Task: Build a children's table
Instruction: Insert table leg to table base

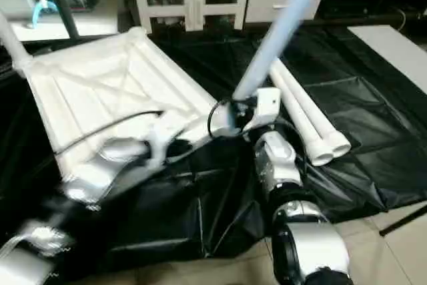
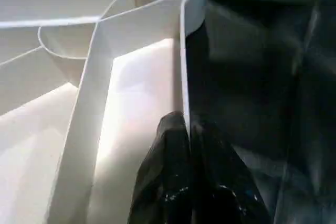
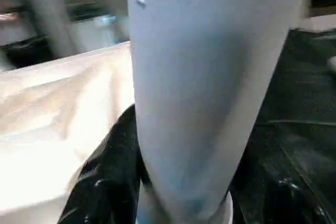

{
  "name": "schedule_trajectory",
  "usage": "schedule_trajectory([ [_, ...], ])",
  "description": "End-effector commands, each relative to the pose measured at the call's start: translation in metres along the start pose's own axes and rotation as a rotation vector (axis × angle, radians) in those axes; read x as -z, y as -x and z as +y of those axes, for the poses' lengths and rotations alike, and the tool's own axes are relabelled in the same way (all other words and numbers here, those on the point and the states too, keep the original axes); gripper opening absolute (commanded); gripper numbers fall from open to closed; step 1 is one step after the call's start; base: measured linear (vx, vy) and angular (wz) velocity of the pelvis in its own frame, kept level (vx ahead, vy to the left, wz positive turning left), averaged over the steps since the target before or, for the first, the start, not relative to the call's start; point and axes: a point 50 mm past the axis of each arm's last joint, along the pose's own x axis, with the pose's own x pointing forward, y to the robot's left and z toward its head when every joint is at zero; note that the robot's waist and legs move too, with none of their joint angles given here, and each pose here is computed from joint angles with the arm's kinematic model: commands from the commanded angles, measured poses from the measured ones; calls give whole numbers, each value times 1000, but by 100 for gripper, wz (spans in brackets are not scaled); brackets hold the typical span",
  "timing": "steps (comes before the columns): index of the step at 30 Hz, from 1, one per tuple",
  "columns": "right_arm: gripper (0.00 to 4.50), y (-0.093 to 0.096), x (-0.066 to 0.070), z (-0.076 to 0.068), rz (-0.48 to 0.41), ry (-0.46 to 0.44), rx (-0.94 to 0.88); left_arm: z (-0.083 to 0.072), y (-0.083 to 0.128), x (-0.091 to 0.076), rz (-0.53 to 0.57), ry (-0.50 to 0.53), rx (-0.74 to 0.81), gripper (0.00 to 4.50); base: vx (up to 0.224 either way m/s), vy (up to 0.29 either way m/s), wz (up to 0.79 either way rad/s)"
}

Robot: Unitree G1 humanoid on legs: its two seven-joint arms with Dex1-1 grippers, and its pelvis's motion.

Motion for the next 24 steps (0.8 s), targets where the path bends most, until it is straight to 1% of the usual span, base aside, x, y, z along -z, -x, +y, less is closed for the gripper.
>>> schedule_trajectory([
  [1,188,28,44,1,267,-118,-195,17,46,39,129,-30,56,0,0,0,0],
  [2,188,28,44,1,267,-118,-195,17,46,39,129,-30,56,0,0,0,0],
  [3,188,28,42,1,268,-122,-230,20,54,42,136,-31,60,0,0,0,0],
  [4,188,28,42,1,268,-122,-231,20,54,42,136,-31,60,0,0,0,0],
  [5,188,26,39,6,283,-106,-325,20,72,48,143,-57,98,0,0,0,0],
  [6,188,26,39,11,294,-82,-387,18,81,51,154,-70,117,0,0,0,0],
  [7,188,26,39,11,295,-80,-391,18,81,51,155,-71,118,0,0,0,0],
  [8,188,23,41,24,312,-46,-517,9,99,59,178,-86,178,0,0,0,0],
  [10,188,22,45,38,326,-41,-617,-2,112,66,201,-74,235,0,0,0,0],
  [11,188,22,49,45,337,-35,-665,-7,116,68,207,-60,255,0,0,0,0],
  [12,188,22,50,49,344,-35,-691,-10,118,68,209,-55,267,0,0,0,0],
  [13,188,23,55,56,361,-28,-743,-15,122,69,207,-54,286,0,0,0,0],
  [14,188,23,55,56,361,-28,-743,-15,122,69,207,-54,286,0,0,0,0],
  [15,188,24,57,60,370,-22,-763,-18,123,69,204,-50,288,0,0,0,0],
  [16,188,27,67,73,412,17,-848,-28,124,67,181,-48,299,0,0,0,0],
  [20,188,30,71,74,449,44,-890,-34,118,64,149,-46,283,0,0,0,0],
  [22,188,35,73,70,504,69,-917,-41,113,61,128,-52,299,0,0,0,0],
  [24,188,40,74,63,566,109,-942,-43,110,59,119,-58,308,0,0,0,0],
])
